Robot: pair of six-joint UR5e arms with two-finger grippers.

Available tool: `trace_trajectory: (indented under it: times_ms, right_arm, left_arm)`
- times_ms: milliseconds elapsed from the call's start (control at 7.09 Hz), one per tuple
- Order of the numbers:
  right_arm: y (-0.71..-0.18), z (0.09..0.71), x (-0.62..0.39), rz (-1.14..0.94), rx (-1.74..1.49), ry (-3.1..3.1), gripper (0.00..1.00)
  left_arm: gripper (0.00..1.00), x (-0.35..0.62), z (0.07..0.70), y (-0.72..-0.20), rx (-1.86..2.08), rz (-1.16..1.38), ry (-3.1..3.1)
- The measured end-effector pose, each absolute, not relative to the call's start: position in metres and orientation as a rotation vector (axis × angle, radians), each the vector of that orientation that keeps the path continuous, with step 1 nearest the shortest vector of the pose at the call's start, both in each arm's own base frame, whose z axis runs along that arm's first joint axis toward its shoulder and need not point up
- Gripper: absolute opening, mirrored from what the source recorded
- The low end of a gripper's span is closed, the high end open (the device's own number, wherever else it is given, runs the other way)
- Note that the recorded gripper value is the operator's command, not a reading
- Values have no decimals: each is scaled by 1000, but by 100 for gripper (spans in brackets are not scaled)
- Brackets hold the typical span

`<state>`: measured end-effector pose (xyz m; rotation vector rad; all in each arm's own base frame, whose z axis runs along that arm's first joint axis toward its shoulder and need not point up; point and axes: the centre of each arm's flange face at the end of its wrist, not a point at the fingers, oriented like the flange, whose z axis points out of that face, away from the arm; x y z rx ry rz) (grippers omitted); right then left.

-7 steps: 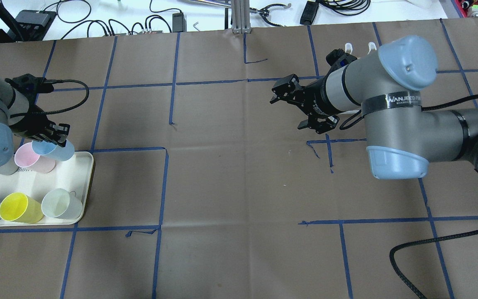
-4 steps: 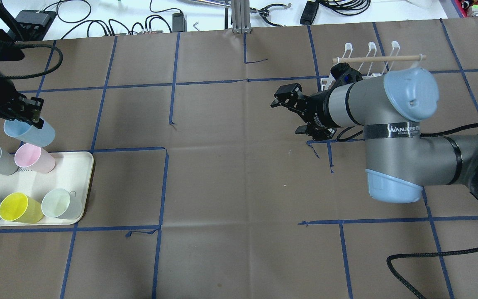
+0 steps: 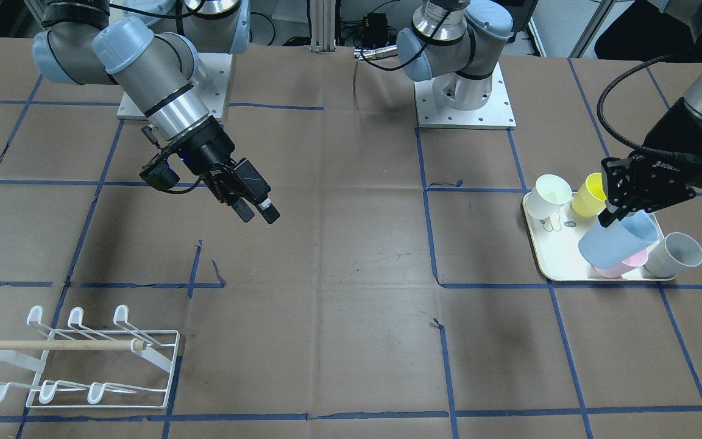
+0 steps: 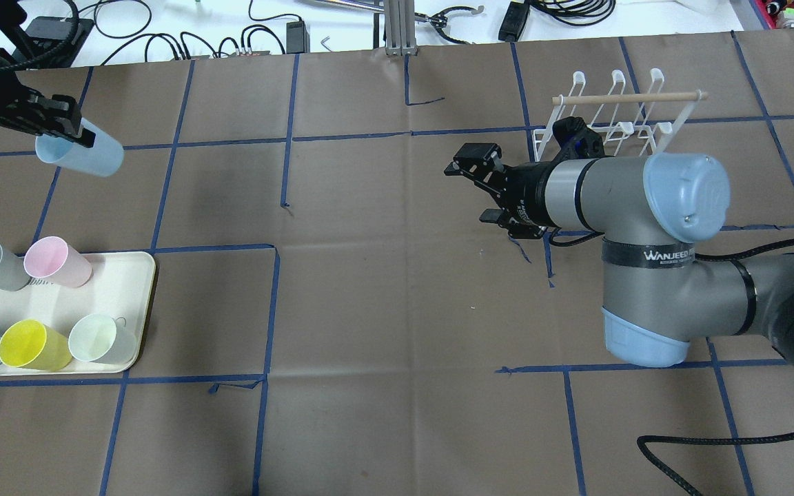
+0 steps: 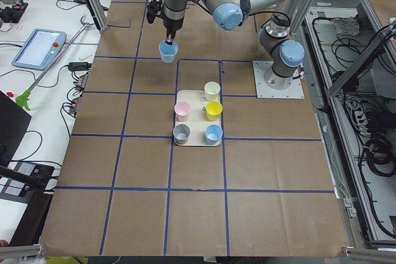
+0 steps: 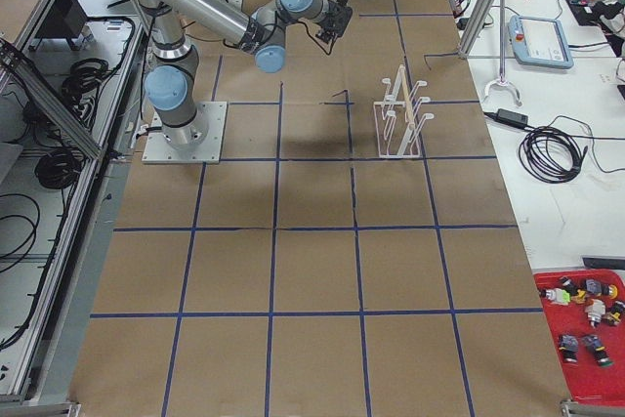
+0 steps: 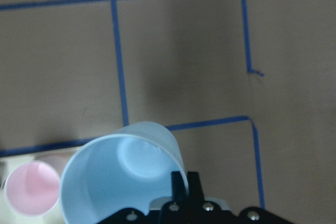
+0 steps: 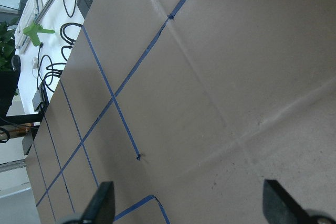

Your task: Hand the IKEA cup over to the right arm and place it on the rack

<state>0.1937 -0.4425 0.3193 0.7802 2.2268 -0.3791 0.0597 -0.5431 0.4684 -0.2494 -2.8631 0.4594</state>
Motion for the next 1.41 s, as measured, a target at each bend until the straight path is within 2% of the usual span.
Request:
trace_trajectory:
  times_ms: [282,706,1129,1411]
  right_arm:
    - [-440,322,195,-393,772,2212,100]
    - [-439,323,198,-388,753,2201,100]
    - [-440,326,198,-395,749,2196,100]
    - [-440,329,198,-342,820,2123,100]
  left_arm:
    - [0,32,470,-549,-348,794,-2588]
    - [0,-29,439,-525,-600,1148,-2283]
    - [0,-107,395,-488,-861,1303,-2119]
    - [1,-128,354,-487,-935,1346,-1980]
